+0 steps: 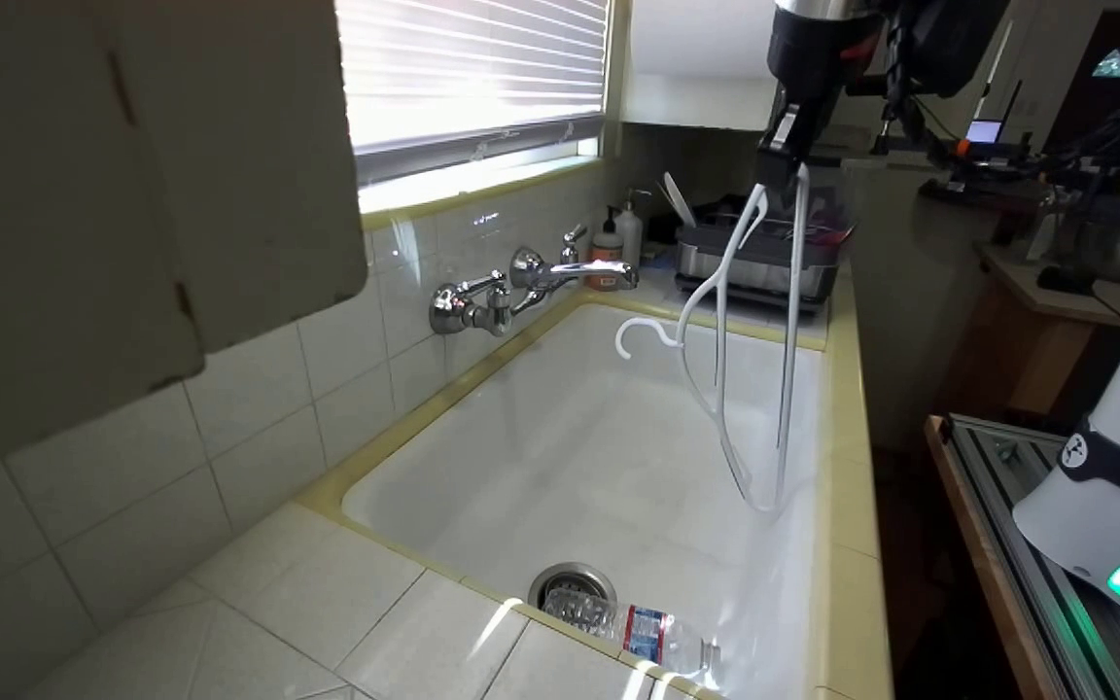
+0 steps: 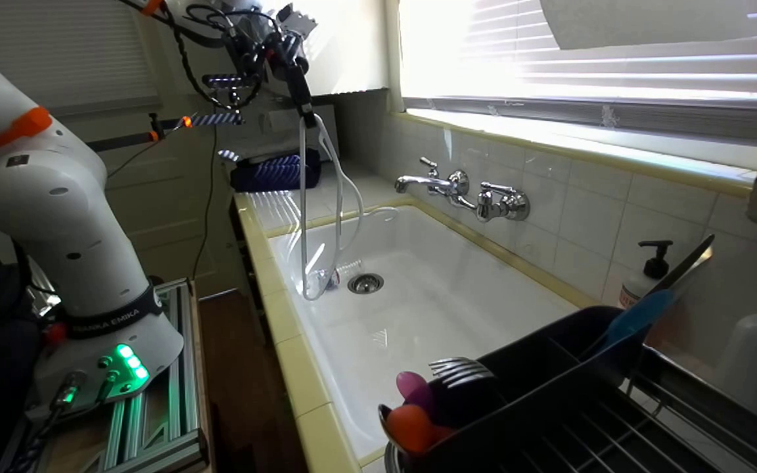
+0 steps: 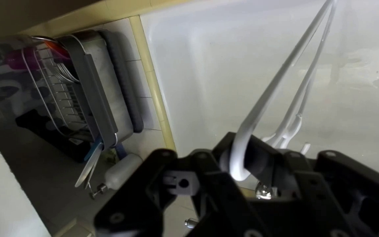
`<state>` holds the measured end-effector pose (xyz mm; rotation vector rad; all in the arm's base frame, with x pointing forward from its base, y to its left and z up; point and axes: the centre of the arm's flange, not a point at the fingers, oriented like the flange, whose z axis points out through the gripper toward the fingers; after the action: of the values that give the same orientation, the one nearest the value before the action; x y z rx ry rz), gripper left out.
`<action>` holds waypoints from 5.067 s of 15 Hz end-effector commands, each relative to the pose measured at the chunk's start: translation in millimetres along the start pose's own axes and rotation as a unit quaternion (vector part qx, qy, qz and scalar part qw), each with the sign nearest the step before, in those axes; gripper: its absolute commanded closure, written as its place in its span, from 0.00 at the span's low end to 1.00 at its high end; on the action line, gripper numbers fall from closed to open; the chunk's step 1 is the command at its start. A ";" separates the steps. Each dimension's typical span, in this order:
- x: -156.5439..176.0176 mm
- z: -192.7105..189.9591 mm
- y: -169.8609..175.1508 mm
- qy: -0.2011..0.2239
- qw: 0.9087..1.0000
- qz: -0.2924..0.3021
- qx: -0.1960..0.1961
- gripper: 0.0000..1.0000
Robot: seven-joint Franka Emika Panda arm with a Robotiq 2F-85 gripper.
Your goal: Hang the hanger on the tap
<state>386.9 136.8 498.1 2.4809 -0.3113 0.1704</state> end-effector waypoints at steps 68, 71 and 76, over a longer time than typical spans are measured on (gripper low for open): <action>106.4 -73.6 13.9 -0.027 0.983 0.169 -0.065 0.98; 111.7 -74.0 11.4 -0.025 0.982 0.176 -0.061 0.98; 119.2 -78.1 8.4 -0.022 0.980 0.192 -0.051 0.98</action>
<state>487.8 150.8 584.2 2.3163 -0.7673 0.2312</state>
